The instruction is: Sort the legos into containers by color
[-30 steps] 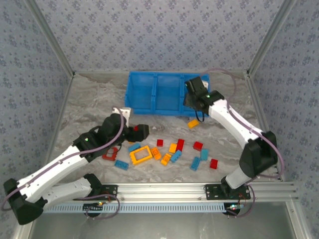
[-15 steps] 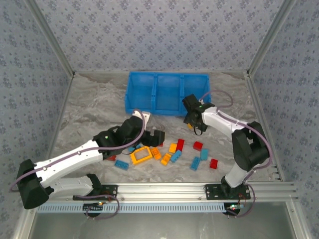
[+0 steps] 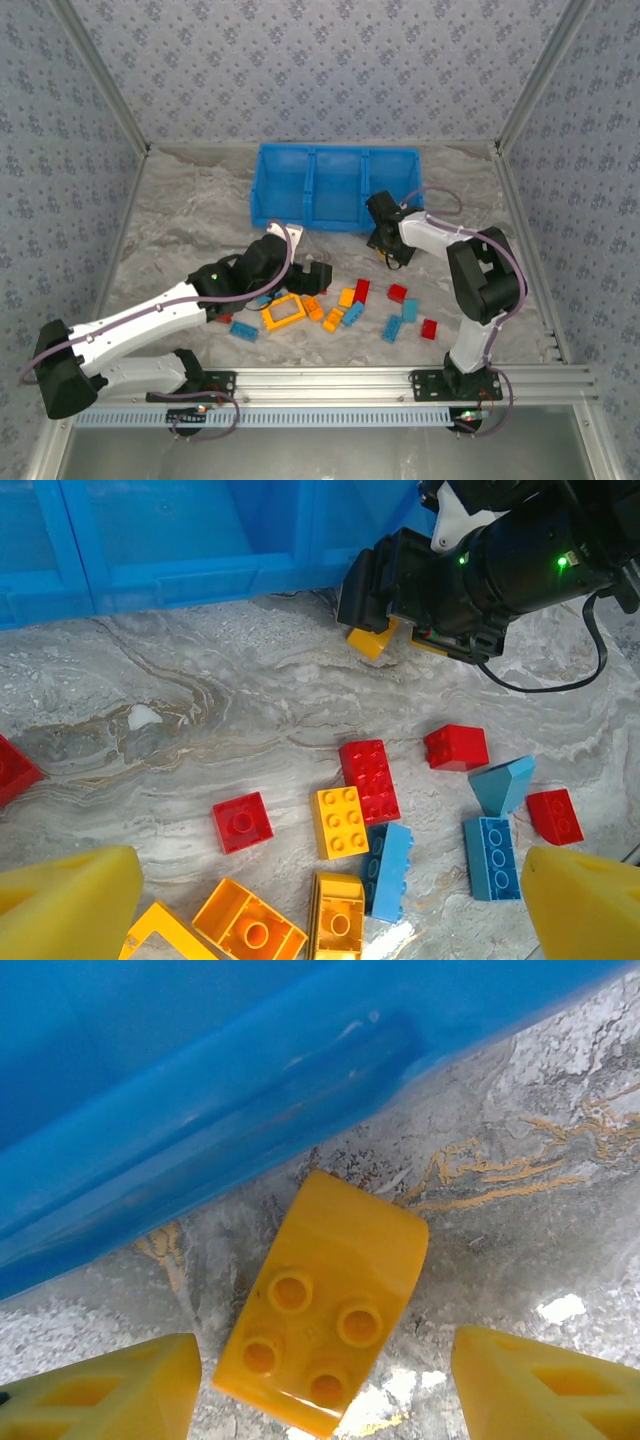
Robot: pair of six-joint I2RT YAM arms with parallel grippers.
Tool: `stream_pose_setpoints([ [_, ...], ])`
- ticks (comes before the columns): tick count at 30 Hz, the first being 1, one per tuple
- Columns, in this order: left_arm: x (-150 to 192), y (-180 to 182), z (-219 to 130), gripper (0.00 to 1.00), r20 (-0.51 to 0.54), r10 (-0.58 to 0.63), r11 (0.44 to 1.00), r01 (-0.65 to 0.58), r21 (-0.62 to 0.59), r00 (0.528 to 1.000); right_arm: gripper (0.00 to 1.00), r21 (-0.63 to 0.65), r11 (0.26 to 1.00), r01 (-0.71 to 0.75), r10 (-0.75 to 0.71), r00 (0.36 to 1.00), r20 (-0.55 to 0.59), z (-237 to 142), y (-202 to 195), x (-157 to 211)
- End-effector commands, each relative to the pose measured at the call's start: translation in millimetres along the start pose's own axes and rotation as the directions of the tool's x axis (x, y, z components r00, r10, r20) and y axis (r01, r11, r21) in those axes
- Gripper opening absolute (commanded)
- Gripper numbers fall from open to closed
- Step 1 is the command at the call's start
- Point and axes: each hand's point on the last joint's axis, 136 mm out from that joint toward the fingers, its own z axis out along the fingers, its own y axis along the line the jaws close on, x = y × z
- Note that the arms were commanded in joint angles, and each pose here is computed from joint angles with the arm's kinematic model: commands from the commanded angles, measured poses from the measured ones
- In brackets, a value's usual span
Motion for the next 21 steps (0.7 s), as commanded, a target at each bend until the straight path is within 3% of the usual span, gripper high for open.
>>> stream_pose_setpoints([
  [1, -12.1, -8.8, -3.4, 0.97, 0.036, 0.011, 1.000, -0.012, 0.017, 0.999, 0.65, 0.009, 0.999, -0.033, 0.033, 0.999, 0.002, 3.5, 0.8, -3.8],
  [7, -11.8, -8.0, -4.6, 0.97, 0.036, 0.013, 1.000, -0.013, 0.014, 0.999, 0.48, 0.023, 0.999, -0.028, 0.028, 1.000, 0.006, 6.8, -7.6, 2.1],
  [13, -10.3, -8.7, -4.9, 0.97, 0.029, 0.011, 1.000, -0.012, 0.019, 1.000, 0.30, 0.022, 0.999, 0.030, -0.032, 0.997, 0.072, -16.1, -13.4, 1.3],
  [21, -21.6, -17.8, -9.4, 0.97, 0.053, 0.005, 0.999, -0.007, 0.036, 0.999, 0.29, -0.044, 0.978, 0.205, -0.189, 0.951, 0.245, -88.6, 1.1, -27.5],
])
